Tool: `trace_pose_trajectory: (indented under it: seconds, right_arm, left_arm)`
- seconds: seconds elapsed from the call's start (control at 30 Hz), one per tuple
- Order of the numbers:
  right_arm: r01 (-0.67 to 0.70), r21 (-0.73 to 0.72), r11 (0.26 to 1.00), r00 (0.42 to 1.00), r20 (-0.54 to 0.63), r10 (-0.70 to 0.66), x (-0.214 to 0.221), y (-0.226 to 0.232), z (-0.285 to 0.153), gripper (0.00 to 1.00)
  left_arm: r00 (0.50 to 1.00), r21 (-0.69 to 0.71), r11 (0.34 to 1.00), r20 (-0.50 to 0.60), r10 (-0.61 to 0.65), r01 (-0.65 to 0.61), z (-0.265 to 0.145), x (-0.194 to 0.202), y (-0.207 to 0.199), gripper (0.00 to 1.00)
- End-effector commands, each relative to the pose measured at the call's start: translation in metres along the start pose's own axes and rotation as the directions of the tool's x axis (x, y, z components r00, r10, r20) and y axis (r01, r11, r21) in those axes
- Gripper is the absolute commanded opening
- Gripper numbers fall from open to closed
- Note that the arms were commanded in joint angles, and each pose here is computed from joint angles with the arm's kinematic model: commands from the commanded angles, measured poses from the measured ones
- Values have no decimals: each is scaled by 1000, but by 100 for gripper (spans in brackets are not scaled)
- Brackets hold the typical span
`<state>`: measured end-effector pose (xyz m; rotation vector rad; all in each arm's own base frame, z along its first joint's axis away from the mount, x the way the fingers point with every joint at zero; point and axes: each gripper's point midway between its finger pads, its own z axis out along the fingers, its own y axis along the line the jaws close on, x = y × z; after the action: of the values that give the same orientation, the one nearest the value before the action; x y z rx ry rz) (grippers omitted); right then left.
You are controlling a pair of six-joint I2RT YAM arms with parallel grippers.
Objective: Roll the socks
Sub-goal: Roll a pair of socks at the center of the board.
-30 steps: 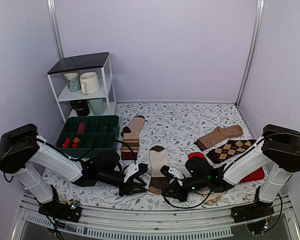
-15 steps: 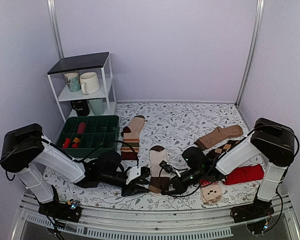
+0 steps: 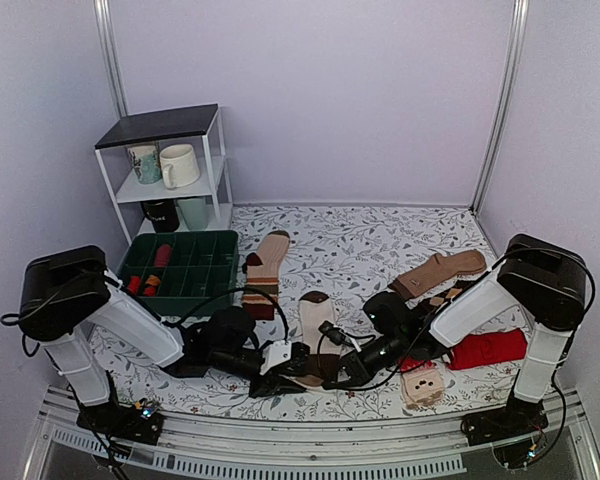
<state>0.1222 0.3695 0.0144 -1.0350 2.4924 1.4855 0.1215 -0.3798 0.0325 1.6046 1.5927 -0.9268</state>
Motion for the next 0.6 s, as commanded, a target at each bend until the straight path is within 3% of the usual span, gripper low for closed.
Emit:
trace_pose_trajectory:
  seconds: [0.0,0.23,0.3,0.43,0.57]
  right_arm:
    - [-223,226,948,949,-171,264,79,-57,-3,0]
    - [-228,221,948,947,-176,269,80,-57,-2,0]
    - [-228,219,949,947,-178,268,80,-57,-2,0]
    - [-224,214,951,949,-173,262,78,-55,-2,1]
    - [-202,218,955,960,-150,237,68,-54,-4,4]
  left_arm:
    - [1000,11,1000,3,23,-23,7,-3,-2,35]
    - [999,22,1000,-31,7,-6,13,7,-4,35]
    - [999,24,1000,-41,-1,2,14,9,-4,28]
    - [997,41,999,-69,-23,26,17,12,-5,3]
    - [993,66,996,-105,-50,57,17,16,-10,0]
